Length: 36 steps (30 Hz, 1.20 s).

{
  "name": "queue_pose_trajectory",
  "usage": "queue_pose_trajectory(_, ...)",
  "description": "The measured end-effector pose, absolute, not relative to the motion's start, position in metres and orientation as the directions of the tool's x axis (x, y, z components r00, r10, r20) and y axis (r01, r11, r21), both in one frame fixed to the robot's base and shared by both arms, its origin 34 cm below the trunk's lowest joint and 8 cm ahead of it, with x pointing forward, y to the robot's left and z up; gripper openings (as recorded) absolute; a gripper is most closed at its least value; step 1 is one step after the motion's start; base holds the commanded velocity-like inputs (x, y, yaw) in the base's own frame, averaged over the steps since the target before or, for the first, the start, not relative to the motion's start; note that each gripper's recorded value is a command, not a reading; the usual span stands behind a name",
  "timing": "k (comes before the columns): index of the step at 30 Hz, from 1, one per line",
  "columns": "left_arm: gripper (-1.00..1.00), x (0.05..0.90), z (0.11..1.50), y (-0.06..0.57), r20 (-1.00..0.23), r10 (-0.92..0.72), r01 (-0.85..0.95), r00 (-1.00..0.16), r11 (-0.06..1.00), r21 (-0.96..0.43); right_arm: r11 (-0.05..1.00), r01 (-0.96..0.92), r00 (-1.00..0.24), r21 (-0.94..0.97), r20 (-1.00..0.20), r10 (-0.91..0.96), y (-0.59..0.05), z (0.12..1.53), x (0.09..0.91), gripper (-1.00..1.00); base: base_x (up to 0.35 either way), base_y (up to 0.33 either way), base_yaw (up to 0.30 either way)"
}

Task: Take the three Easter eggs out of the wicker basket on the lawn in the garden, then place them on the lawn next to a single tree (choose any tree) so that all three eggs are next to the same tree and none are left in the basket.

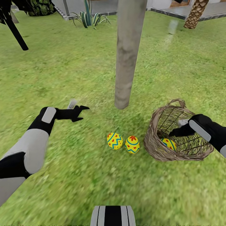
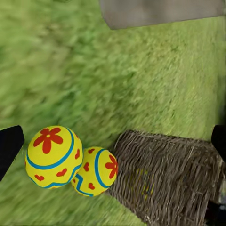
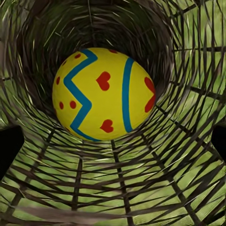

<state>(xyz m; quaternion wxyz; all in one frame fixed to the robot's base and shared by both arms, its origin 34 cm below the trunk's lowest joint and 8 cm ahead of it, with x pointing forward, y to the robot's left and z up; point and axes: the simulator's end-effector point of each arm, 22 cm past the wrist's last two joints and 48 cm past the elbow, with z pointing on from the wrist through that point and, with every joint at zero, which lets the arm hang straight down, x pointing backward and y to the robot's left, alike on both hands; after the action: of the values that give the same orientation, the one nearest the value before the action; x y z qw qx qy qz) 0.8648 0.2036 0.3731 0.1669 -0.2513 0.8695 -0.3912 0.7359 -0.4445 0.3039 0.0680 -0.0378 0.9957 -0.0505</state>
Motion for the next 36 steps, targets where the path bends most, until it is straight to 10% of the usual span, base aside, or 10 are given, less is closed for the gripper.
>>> queue_pose_trajectory(36,1.0,0.872,0.354,0.235,-0.154,-0.501,-0.159,-0.852,0.527,-0.835,0.941,-0.215,-0.973,-0.26,-0.024,-0.229,-0.482,0.258,0.74,1.0,0.0,0.0,0.0)
